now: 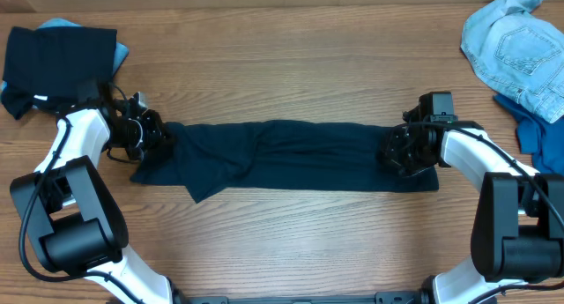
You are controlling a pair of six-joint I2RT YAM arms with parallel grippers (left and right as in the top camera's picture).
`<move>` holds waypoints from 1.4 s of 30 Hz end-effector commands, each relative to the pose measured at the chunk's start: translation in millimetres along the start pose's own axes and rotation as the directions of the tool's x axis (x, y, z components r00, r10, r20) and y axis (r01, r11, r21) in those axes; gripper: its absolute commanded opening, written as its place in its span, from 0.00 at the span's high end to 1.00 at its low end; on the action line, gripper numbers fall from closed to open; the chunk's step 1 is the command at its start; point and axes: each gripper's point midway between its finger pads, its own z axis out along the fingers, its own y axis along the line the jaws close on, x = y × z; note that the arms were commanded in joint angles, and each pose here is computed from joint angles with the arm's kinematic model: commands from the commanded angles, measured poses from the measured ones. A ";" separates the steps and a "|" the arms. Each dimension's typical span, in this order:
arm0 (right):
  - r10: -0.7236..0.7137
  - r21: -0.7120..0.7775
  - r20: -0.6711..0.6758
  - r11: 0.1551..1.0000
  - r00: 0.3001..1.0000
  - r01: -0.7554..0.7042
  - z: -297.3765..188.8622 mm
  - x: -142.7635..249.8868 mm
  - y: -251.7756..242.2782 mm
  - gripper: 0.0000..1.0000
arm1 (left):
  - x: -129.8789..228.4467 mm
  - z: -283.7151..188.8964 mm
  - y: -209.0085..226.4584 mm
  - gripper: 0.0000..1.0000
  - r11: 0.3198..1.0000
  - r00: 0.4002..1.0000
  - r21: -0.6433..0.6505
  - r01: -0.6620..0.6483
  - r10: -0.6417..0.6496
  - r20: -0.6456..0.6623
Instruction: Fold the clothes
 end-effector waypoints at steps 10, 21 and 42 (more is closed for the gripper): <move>0.048 0.174 -0.005 0.984 0.999 -0.047 17.8 6.3 -46.9 0.76 | -62.8 -18.4 8.3 0.96 0.994 0.962 -0.051 0.094 -0.077 0.260; 0.049 0.174 -0.005 0.984 0.999 -0.047 17.8 6.3 -47.0 0.76 | -77.8 -23.1 10.1 0.93 0.994 0.944 -0.066 0.088 -0.062 0.323; 0.050 0.175 -0.008 0.983 0.999 -0.048 17.7 7.2 -47.1 0.76 | -35.5 -6.9 -61.7 0.65 0.974 0.992 0.225 -0.039 0.011 0.125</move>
